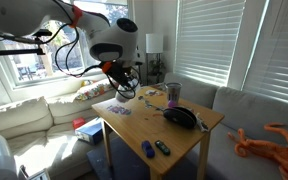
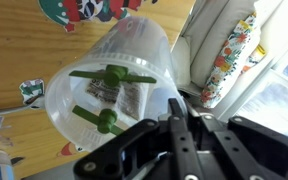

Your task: Empty the plastic cup then set one squishy drink upright on the table

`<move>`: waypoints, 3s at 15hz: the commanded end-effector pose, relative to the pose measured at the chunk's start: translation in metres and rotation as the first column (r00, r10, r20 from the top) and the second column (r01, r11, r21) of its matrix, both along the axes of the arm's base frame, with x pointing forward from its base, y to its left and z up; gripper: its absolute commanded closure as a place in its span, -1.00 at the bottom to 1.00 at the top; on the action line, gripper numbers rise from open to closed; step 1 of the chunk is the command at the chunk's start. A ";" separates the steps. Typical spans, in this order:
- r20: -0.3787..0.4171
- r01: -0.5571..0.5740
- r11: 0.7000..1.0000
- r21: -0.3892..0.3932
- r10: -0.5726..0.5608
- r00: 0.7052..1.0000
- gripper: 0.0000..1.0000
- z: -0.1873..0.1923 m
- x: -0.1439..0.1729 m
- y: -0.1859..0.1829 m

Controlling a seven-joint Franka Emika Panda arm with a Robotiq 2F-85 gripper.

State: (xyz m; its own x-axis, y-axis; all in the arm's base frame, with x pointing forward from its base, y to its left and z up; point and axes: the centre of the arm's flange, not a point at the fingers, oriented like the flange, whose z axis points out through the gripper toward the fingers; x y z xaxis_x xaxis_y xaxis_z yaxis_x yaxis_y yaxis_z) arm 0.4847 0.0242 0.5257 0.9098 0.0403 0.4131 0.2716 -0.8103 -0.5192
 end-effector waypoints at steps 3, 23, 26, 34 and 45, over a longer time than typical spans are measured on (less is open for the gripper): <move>0.022 0.024 0.987 0.158 -0.028 0.999 0.97 -0.004 -0.003 -0.008; -0.024 0.119 0.450 0.885 -0.210 0.977 0.97 -0.059 -0.044 -0.095; -0.036 0.105 0.324 0.940 -0.213 0.976 0.97 -0.066 -0.043 -0.096; -0.053 0.085 0.168 0.982 -0.183 0.982 0.97 -0.075 -0.040 -0.096; -0.056 0.083 0.173 0.981 -0.157 0.986 0.97 -0.064 -0.037 -0.090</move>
